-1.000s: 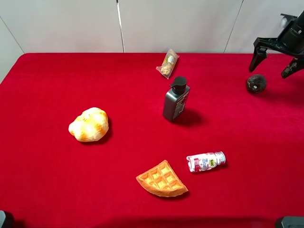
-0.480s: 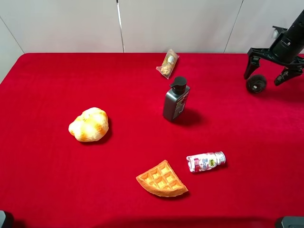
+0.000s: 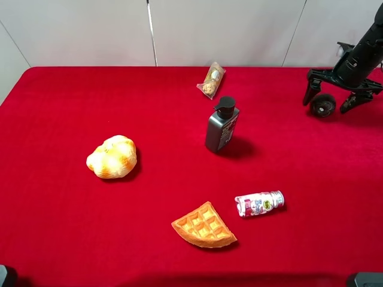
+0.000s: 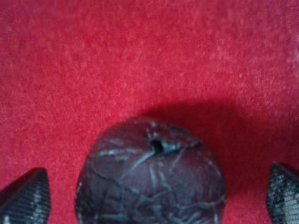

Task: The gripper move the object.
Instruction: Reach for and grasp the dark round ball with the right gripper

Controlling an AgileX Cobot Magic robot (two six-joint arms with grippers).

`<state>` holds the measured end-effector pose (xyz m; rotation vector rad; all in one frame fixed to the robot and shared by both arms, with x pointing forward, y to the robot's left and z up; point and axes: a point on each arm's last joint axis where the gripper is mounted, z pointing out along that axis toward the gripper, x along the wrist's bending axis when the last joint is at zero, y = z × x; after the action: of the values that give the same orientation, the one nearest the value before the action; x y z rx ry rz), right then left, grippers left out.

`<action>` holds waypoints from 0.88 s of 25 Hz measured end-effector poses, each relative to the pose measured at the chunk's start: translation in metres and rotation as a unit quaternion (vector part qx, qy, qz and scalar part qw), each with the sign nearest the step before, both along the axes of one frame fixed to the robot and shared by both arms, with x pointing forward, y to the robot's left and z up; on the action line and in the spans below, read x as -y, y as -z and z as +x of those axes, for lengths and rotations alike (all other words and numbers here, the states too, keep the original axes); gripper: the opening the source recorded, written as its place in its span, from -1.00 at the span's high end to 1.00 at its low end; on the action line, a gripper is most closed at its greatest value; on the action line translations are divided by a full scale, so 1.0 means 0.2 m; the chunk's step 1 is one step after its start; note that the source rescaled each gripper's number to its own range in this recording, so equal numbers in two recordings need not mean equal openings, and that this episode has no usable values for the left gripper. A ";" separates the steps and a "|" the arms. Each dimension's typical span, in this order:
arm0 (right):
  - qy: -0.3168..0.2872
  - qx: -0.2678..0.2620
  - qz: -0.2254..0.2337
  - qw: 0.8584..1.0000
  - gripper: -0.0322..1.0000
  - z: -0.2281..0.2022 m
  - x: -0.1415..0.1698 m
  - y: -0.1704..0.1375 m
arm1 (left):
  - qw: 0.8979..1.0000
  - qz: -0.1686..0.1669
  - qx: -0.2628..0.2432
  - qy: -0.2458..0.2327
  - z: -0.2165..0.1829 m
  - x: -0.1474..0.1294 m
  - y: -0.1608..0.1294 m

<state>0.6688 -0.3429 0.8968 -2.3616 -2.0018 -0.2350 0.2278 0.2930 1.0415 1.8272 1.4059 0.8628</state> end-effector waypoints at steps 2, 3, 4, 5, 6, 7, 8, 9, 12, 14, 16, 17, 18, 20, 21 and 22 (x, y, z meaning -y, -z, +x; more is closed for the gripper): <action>0.001 0.003 -0.001 1.000 -1.00 0.00 0.00 0.00 | 1.000 0.000 0.000 0.000 0.00 0.00 0.00; 0.001 0.004 -0.001 1.000 -1.00 0.00 0.00 0.00 | 1.000 0.000 0.000 0.000 0.00 0.00 0.00; 0.001 0.006 -0.001 1.000 -1.00 0.01 0.00 0.00 | 1.000 0.000 0.000 0.000 0.00 0.00 0.00; 0.001 0.007 -0.002 1.000 -1.00 0.01 0.00 0.00 | 1.000 0.000 0.000 0.000 0.00 0.00 0.00; 0.001 0.008 -0.002 1.000 -1.00 0.01 0.00 0.00 | 1.000 0.000 0.000 0.000 0.00 0.00 0.00; 0.002 0.010 -0.002 1.000 -1.00 0.01 0.00 0.00 | 1.000 0.000 0.000 0.000 0.00 0.00 0.00; 0.002 0.010 -0.002 1.000 -1.00 0.01 0.00 0.00 | 1.000 0.000 0.000 0.000 0.00 0.00 0.00; 0.002 0.011 -0.003 1.000 -1.00 0.01 0.00 0.00 | 1.000 0.000 0.000 0.000 0.00 0.00 0.00; 0.003 0.017 -0.004 1.000 -1.00 0.02 0.00 0.00 | 1.000 0.000 0.000 0.000 0.00 0.00 0.00; 0.003 0.021 -0.005 1.000 -1.00 0.02 0.00 0.00 | 1.000 0.000 0.000 0.000 0.00 0.00 0.00; 0.004 0.024 -0.005 1.000 -1.00 0.02 0.01 0.00 | 1.000 0.000 0.000 0.000 0.00 0.00 0.00; 0.004 0.024 -0.005 1.000 -1.00 0.02 0.01 0.00 | 1.000 0.000 0.000 0.000 0.00 0.00 0.00; 0.004 0.024 -0.006 1.000 -1.00 0.02 0.01 0.00 | 1.000 0.000 0.000 0.000 0.00 0.00 0.00; 0.004 0.025 -0.006 1.000 -1.00 0.02 0.01 0.00 | 1.000 0.000 0.000 0.000 0.00 0.00 0.00; 0.004 0.026 -0.006 1.000 -1.00 0.02 0.01 0.00 | 1.000 0.000 0.000 0.000 0.00 0.00 0.00; 0.004 0.027 -0.006 1.000 -1.00 0.03 0.01 0.00 | 1.000 0.000 0.000 0.000 0.00 0.00 0.00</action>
<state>0.6739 -0.3441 0.8964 -2.3961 -2.0223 -0.2897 0.2278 0.2930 1.0415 1.8272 1.4059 0.8628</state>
